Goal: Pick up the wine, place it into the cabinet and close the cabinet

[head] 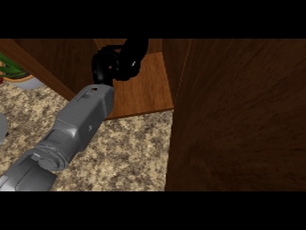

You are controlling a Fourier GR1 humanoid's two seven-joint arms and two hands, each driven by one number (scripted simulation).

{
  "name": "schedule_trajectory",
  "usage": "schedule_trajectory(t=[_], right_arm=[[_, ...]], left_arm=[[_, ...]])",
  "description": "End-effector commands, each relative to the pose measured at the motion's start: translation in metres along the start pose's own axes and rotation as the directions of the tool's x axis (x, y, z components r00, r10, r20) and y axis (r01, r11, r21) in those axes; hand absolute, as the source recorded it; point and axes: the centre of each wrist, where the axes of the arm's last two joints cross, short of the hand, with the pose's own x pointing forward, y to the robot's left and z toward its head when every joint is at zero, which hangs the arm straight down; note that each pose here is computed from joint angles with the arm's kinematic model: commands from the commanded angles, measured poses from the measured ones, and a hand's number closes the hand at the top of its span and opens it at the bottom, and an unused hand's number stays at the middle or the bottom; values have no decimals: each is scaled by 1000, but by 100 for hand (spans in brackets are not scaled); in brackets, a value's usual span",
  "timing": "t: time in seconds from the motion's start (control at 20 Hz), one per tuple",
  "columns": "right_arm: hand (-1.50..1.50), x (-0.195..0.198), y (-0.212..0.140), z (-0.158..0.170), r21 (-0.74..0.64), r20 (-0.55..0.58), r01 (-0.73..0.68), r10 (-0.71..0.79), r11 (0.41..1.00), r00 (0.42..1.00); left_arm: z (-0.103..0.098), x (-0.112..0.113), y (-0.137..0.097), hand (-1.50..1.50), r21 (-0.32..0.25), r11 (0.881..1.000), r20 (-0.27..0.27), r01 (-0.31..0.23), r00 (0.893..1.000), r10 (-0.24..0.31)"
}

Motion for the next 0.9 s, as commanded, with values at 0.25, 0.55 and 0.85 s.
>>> schedule_trajectory(t=[0.25,0.55,0.85], right_arm=[[-150,3,3,2,23,17,0,-1,1000,1000],[-150,4,4,3,44,34,1,-2,999,999],[-150,5,8,3,54,45,12,-14,998,999]], left_arm=[[-4,-18,23,150,76,982,0,172,985,-172],[-2,-25,27,-150,34,979,-5,201,980,-201],[-9,-23,35,-150,49,982,-34,185,982,-183]])
